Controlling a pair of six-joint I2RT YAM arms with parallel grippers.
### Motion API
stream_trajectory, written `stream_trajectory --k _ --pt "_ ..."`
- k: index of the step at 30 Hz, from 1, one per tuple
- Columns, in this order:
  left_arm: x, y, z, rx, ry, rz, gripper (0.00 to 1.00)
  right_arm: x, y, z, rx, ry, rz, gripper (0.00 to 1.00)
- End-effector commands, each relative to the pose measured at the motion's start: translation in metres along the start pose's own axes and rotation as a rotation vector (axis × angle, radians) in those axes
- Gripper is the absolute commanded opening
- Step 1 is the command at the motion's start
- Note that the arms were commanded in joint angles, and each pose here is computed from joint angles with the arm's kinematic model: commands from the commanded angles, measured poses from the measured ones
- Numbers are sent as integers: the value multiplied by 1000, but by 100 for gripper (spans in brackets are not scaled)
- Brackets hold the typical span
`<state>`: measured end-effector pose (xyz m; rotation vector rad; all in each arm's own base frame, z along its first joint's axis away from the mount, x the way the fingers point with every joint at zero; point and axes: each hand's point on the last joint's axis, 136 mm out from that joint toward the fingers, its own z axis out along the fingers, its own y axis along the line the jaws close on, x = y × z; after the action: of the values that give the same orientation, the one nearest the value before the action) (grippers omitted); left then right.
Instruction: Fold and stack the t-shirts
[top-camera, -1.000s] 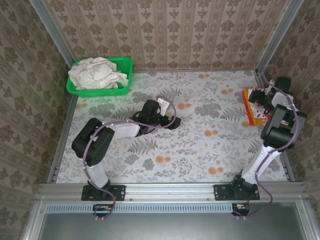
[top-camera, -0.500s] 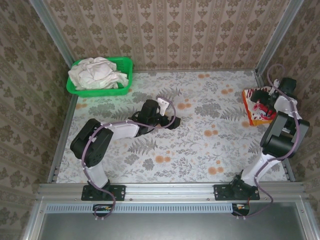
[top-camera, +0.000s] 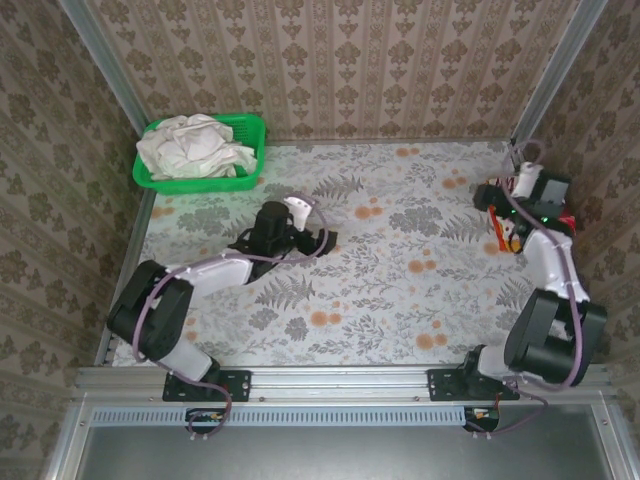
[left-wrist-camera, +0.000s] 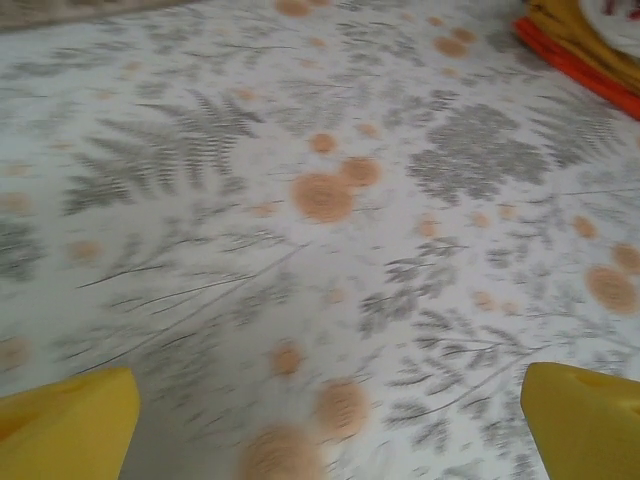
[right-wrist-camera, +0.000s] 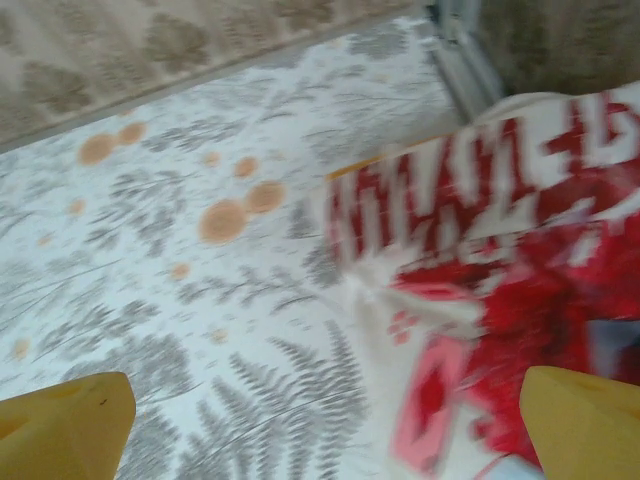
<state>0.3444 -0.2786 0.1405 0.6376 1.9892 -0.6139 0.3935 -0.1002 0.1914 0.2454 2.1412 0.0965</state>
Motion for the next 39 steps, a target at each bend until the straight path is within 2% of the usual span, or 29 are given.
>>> stream_trajectory --k 1,7,11,15,19,24,26,30,33,39 --pt "-15 41 -35 -215 -73 96 100 4 49 -10 -96 -86 -61 100" --pt "-9 106 -108 -509 -75 83 100 53 93 -11 -146 -136 -79 100" --pt "24 158 -154 -689 -27 -2 100 76 84 6 -89 -169 -104 100" --pt "51 192 -182 -795 -76 -85 100 80 82 17 -84 -247 -126 100" --pt "62 216 -181 -803 -119 -85 100 78 87 27 -96 -271 -165 100" --pt "52 231 -152 -701 -170 -53 100 94 82 49 -79 -263 -163 100" --pt "50 241 -146 -673 -183 -106 100 95 83 51 -75 -242 -170 100" --pt "60 247 -127 -633 -139 -106 100 94 85 54 -79 -236 -177 100" --pt "63 245 -119 -675 -92 -64 100 95 85 55 -75 -228 -177 100" --pt "69 244 -120 -712 -110 -48 100 95 84 55 -71 -229 -176 100"
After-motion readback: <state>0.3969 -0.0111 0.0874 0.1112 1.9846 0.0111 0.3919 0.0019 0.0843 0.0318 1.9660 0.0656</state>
